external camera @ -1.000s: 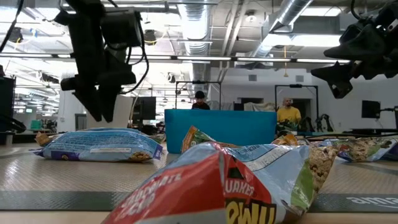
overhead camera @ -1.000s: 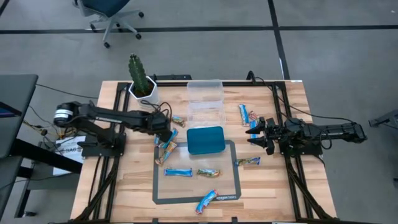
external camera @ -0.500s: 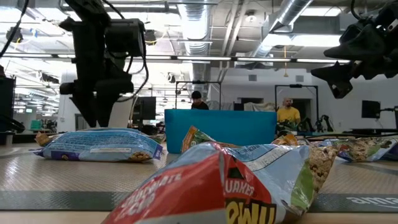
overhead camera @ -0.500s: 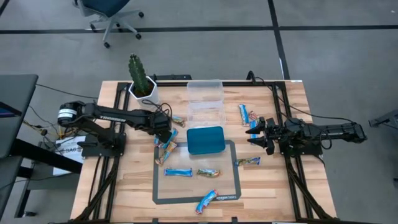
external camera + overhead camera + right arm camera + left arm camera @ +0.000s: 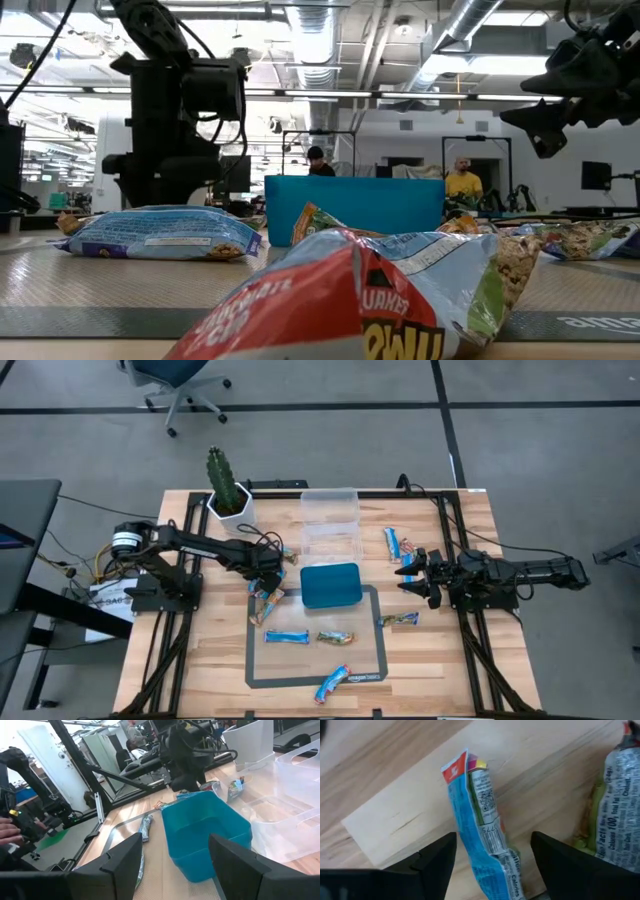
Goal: Pick and place Granola Bars by type
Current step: Put the red granola bar into the top transparent bin
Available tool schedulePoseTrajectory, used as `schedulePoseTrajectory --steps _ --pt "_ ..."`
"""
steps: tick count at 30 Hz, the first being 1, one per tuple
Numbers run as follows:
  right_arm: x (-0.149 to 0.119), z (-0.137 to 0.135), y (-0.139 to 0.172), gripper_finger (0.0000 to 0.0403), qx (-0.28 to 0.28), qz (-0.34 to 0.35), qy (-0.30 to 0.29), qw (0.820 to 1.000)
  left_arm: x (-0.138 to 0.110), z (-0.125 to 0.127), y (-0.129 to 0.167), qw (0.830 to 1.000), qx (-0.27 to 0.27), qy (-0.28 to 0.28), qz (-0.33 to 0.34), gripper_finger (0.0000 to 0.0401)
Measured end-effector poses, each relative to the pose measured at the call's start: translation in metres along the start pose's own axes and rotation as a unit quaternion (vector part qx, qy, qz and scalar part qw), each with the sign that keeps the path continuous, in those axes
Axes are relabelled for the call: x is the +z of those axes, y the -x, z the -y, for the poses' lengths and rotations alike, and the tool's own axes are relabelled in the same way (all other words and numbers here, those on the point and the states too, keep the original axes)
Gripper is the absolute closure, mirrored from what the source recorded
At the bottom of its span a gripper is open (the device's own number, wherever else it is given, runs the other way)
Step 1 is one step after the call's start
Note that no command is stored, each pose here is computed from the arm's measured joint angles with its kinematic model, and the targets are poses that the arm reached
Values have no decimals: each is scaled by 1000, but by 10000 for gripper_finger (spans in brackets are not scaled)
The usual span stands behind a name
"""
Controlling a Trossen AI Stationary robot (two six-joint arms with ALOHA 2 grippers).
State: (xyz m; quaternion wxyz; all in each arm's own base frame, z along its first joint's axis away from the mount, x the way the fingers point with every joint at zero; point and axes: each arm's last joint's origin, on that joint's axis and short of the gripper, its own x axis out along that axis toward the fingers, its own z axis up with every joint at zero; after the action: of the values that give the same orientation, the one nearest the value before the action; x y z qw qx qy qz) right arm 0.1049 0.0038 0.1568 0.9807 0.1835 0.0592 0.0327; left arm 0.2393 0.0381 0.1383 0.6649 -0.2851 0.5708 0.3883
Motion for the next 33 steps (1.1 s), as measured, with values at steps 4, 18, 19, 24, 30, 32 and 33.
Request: schedulePoseTrajectory --steps 4,18,19,24,30,32,33 --pt "0 0 0 182 0 0 0 1000 0 0 0 1000 -2 0 1 174" --pt "0 0 0 182 0 0 0 1000 -1 2 0 1000 -14 -1 -6 300" --pt "0 0 0 182 1 0 0 1000 0 2 0 1000 -15 -2 -6 304" --pt "0 0 0 182 1 0 0 1000 0 2 0 1000 -21 -3 -3 314" --pt "0 0 0 182 1 0 0 1000 3 0 10 999 -27 4 37 314" --pt "0 0 0 182 1 0 0 1000 4 -2 16 998 -29 8 56 315" --pt "0 0 0 182 1 0 0 1000 4 -2 20 997 -35 11 68 315"
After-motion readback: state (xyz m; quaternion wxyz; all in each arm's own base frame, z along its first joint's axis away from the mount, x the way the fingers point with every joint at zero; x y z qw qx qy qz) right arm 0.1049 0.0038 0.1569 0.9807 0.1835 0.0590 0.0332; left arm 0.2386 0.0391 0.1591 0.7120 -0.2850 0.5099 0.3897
